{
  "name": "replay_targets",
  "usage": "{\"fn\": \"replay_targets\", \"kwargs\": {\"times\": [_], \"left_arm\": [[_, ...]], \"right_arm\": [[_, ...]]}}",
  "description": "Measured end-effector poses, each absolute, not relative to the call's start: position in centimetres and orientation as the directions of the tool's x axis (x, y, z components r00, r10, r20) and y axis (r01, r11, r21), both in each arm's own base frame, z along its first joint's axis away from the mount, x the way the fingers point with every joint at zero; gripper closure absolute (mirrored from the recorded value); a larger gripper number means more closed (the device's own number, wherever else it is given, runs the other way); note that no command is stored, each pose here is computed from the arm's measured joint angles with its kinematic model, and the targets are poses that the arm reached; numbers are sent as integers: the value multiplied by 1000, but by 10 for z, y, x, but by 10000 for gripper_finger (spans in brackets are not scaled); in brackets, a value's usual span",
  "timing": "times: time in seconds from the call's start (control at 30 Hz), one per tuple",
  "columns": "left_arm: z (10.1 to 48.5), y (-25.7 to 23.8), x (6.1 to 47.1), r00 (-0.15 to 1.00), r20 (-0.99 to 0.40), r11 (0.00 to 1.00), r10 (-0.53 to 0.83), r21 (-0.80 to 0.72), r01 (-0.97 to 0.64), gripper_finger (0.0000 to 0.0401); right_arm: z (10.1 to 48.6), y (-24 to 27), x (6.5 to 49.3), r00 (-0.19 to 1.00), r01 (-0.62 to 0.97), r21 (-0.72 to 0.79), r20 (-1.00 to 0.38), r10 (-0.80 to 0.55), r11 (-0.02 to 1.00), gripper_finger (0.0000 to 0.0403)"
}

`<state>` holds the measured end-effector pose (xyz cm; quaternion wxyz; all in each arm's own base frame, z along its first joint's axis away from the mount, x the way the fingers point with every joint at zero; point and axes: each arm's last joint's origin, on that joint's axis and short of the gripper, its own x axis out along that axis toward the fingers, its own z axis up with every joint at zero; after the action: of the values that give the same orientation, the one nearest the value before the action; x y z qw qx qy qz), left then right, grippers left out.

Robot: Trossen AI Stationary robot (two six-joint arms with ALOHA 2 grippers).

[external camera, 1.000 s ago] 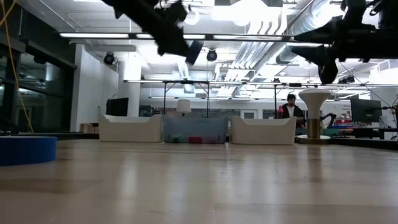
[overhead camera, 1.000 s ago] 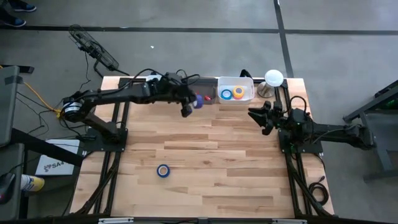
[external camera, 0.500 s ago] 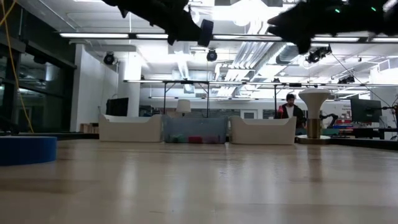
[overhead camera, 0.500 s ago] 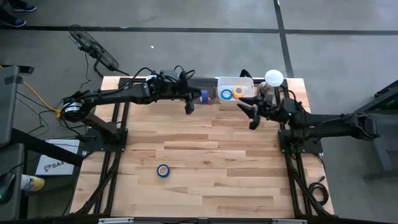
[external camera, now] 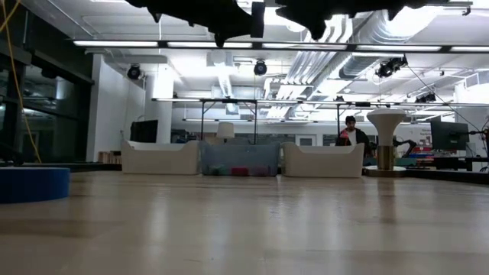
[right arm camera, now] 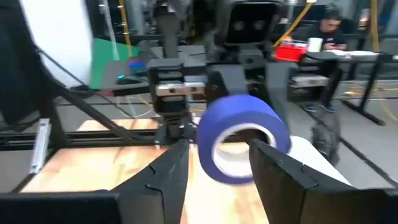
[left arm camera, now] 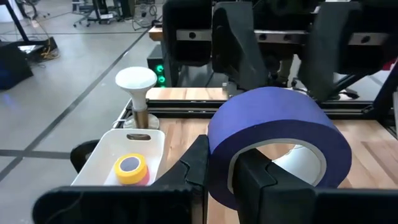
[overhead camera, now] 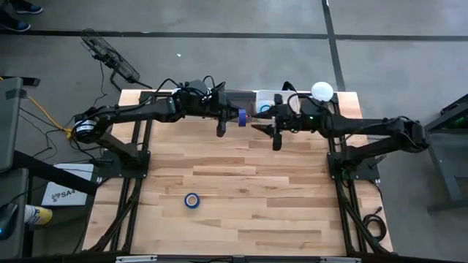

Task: Pick and place Stapler, Stapler remover, tape
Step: Put the violet tape into the right white bin

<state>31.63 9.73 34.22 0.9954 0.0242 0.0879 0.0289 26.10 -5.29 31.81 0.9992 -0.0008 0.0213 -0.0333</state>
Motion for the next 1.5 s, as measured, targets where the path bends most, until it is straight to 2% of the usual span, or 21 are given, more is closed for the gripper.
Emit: {"fn": "replay_targets", "kwargs": {"times": [0.3,0.7,0.83,1.2,1.37,1.5], "left_arm": [[344,97,317,986,-156,997,55,55,-47,367],[347,97,317,990,-126,997,59,64,-52,367],[347,97,317,990,-126,996,63,65,-55,367],[347,97,317,990,-127,997,63,59,-56,367],[347,97,317,990,-127,997,63,59,-56,366],[346,98,317,989,-130,997,67,56,-61,331]], "right_arm": [[313,-57,286,996,29,14,-80,-27,999,209],[310,-58,294,999,-16,14,-52,17,1000,214],[310,-58,294,999,-16,15,-52,16,1000,241],[311,-58,294,999,-19,4,-35,19,1000,368],[311,-58,294,999,-20,4,-35,20,1000,371],[311,-58,294,999,-19,15,-35,20,1000,371]]}}
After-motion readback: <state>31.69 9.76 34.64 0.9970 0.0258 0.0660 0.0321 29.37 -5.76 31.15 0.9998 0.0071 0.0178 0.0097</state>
